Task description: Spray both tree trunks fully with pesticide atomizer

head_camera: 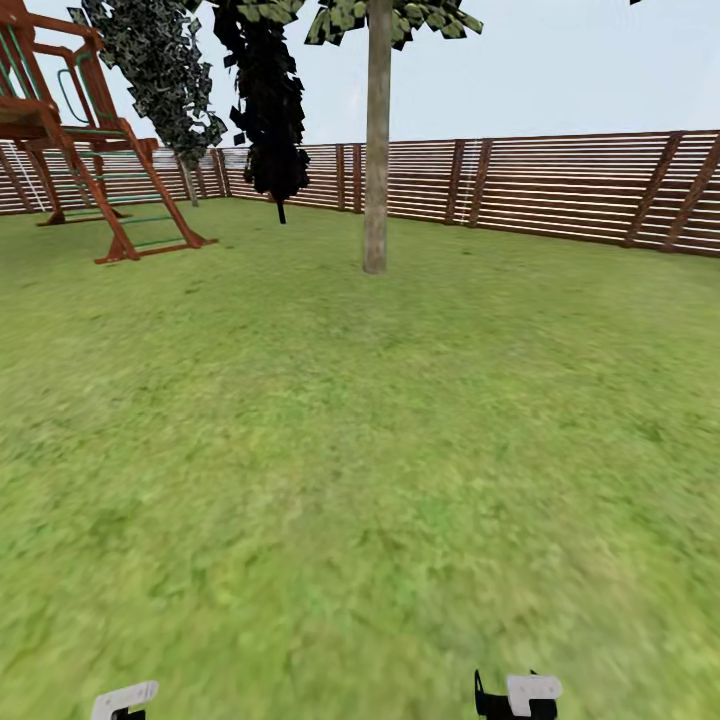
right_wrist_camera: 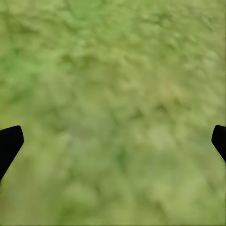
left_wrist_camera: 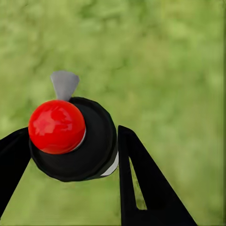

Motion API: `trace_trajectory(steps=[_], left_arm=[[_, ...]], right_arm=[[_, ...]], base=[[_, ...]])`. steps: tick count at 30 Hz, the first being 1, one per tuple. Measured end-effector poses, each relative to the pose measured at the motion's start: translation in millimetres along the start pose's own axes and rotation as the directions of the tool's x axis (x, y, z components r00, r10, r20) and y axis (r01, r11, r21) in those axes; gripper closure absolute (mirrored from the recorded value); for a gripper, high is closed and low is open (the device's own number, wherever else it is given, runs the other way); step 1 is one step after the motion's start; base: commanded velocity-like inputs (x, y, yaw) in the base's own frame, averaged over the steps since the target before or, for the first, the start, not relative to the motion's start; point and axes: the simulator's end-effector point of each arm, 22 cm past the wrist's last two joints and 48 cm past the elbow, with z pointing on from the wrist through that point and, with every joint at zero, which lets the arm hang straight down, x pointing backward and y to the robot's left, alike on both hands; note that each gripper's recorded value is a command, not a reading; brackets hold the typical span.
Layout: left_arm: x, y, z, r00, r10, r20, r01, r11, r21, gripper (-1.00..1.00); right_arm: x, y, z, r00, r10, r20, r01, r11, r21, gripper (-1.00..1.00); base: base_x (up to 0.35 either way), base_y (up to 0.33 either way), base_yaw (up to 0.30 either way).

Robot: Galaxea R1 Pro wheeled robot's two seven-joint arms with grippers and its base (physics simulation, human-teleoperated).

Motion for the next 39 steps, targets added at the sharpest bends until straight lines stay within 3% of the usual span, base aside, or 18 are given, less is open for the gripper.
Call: trace_trajectory(steps=[39], left_arm=[[-0.5, 0.0, 0.1, 1.000, 0.000, 0.001, 0.000, 1.000, 0.000, 1.00]], right_arm=[[0.0, 0.0, 0.0, 1.000, 0.000, 0.000, 0.000, 1.000, 0.000, -1.00]], base=[[0.339, 0.000, 0.000]])
